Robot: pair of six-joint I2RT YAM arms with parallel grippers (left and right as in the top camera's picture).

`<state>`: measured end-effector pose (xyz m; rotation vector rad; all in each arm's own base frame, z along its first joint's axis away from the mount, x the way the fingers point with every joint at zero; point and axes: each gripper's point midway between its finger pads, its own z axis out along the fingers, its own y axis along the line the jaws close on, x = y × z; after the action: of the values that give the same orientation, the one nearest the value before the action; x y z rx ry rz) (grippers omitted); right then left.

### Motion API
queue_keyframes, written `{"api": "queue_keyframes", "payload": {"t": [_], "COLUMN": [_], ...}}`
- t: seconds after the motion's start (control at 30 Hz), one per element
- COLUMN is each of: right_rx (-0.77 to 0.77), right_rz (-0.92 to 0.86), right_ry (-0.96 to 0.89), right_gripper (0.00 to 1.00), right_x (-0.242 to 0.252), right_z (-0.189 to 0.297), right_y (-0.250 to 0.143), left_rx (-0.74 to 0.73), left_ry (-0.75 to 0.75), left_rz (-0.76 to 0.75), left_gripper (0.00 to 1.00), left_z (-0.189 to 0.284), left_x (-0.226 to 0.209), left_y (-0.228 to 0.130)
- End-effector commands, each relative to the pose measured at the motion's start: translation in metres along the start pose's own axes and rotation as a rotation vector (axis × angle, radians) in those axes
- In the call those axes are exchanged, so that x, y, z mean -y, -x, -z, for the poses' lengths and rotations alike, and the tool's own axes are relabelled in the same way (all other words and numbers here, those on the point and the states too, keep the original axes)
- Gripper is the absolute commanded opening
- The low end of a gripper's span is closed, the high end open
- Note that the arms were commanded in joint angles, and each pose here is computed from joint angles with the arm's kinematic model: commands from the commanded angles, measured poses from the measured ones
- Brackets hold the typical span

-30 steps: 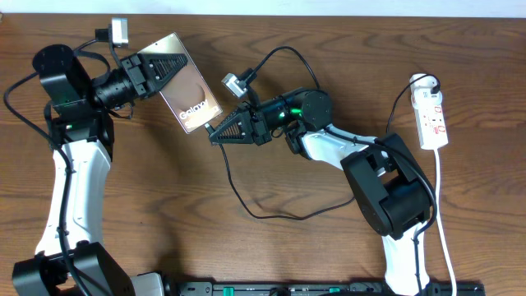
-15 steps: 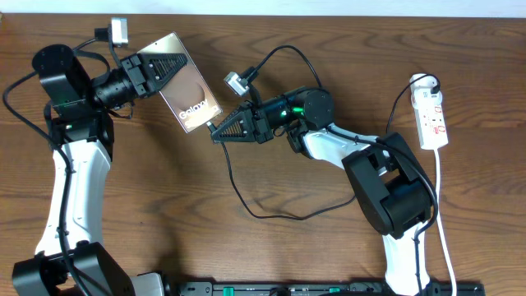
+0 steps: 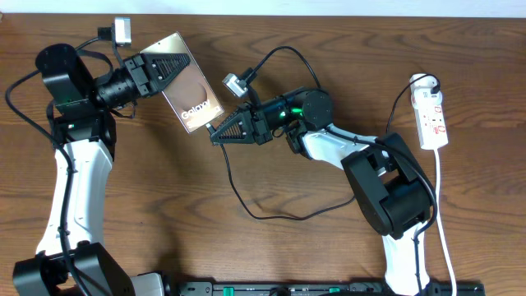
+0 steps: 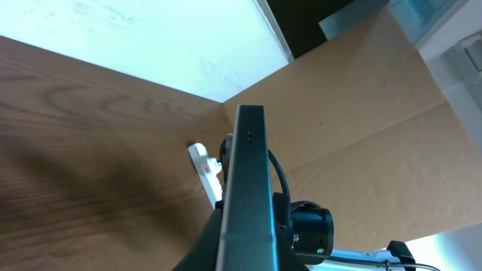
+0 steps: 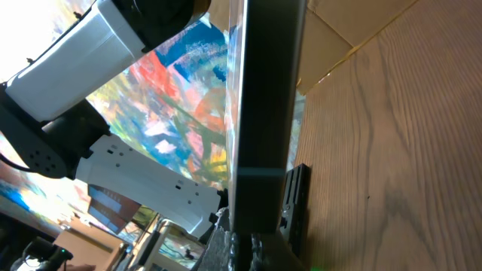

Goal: Plug charger to phone and switch on socket

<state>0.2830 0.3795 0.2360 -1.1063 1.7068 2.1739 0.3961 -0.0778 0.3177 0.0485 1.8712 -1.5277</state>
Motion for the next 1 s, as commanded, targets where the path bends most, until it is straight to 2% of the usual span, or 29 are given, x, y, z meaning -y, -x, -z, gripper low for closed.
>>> {"api": "queue_keyframes", "payload": {"t": [0.0,0.43,0.7,0.97], "right_rx": [0.064,0.054,0.162,0.352], "right_rz": [0.047,0.080,0.134,0.299], "right_ry": [0.007,0.006,0.003,-0.037], "right_gripper": [0.01,0.01,0.01,0.01], "right_x": [-0.008,-0.010,-0.011,-0.012], "right_z": [-0.001,0.001,0.000,0.008], "right_y": [0.014,0.017,0.035,0.067], "left_rx": [-0.048,-0.051,-0.058,-0.068], "left_ry": [-0.047,-0.050,-0.054,-0.058], "left_rz": [-0.036,-0.034,-0.025,-0.012], "left_gripper": [0.07,0.07,0.07,0.08], "left_z": [-0.005,-0.005,-0.005,-0.004], "left_x": [0.012,0.013,0.013,0.013], "left_y": [-0.006,-0.007,-0.008,-0.010]}}
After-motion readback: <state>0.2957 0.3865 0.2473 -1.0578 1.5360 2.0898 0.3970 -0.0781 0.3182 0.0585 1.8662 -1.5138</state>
